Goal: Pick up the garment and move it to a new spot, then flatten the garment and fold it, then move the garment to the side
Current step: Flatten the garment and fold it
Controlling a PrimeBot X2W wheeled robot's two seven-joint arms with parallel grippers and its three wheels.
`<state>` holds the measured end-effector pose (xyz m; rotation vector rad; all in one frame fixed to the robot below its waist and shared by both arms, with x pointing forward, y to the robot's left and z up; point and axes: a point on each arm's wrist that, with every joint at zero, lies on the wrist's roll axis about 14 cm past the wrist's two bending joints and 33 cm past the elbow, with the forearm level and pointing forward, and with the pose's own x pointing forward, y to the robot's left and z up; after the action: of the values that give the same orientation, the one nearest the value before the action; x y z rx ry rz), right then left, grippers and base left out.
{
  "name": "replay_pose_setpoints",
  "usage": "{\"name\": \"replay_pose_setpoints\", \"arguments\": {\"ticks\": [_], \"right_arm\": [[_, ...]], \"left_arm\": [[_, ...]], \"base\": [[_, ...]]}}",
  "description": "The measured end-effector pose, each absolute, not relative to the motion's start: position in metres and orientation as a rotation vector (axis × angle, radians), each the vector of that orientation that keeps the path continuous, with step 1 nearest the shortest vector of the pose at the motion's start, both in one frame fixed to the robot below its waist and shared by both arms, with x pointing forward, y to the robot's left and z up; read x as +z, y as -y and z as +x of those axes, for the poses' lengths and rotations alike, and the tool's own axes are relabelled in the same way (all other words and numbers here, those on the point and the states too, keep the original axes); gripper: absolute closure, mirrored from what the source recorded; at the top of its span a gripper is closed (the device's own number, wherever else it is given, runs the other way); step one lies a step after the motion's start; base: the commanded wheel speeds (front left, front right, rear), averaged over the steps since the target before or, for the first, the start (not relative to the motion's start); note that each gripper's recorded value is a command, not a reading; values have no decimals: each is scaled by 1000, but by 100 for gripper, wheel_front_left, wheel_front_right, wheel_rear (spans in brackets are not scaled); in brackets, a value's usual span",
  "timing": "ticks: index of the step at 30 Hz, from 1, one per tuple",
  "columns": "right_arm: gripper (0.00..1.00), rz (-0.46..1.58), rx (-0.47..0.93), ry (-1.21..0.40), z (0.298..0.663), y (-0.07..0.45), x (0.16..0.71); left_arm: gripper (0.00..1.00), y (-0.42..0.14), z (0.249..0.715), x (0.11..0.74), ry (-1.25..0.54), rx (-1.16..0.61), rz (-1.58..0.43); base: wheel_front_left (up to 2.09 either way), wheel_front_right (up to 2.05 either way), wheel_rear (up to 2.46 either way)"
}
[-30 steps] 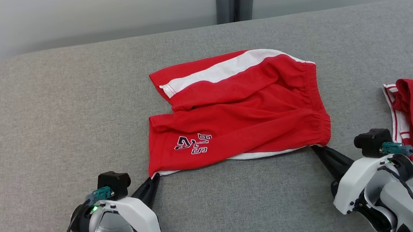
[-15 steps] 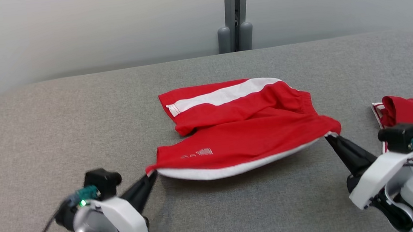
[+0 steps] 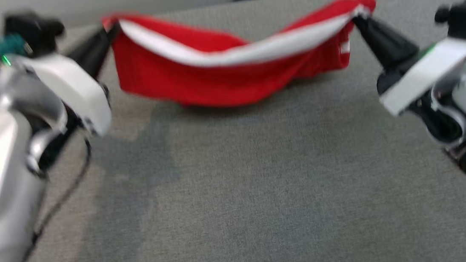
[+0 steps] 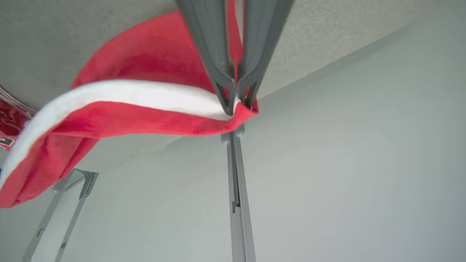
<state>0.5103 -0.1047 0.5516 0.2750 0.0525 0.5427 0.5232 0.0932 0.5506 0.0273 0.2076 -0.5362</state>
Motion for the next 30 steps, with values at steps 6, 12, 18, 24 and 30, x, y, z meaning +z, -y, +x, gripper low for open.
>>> {"name": "replay_pose_setpoints", "arguments": {"ticks": [6, 12, 18, 24, 30], "right_arm": [[100, 303, 546, 17, 573, 99, 576], [100, 308, 512, 146, 646, 102, 603], [100, 376, 509, 224, 680, 97, 622], [100, 386, 520, 306, 687, 92, 654], [100, 359, 559, 203, 671, 73, 618]], "left_arm": [[100, -96, 600, 568, -139, -516, 60], [100, -99, 678, 571, -64, -475, 78], [100, -106, 722, 577, 28, -425, 61], [100, -117, 735, 623, 176, -376, 45], [100, -110, 723, 611, 127, -405, 70]], "base": [[0, 0, 0], [0, 0, 0], [0, 0, 0], [0, 0, 0], [0, 0, 0]]}}
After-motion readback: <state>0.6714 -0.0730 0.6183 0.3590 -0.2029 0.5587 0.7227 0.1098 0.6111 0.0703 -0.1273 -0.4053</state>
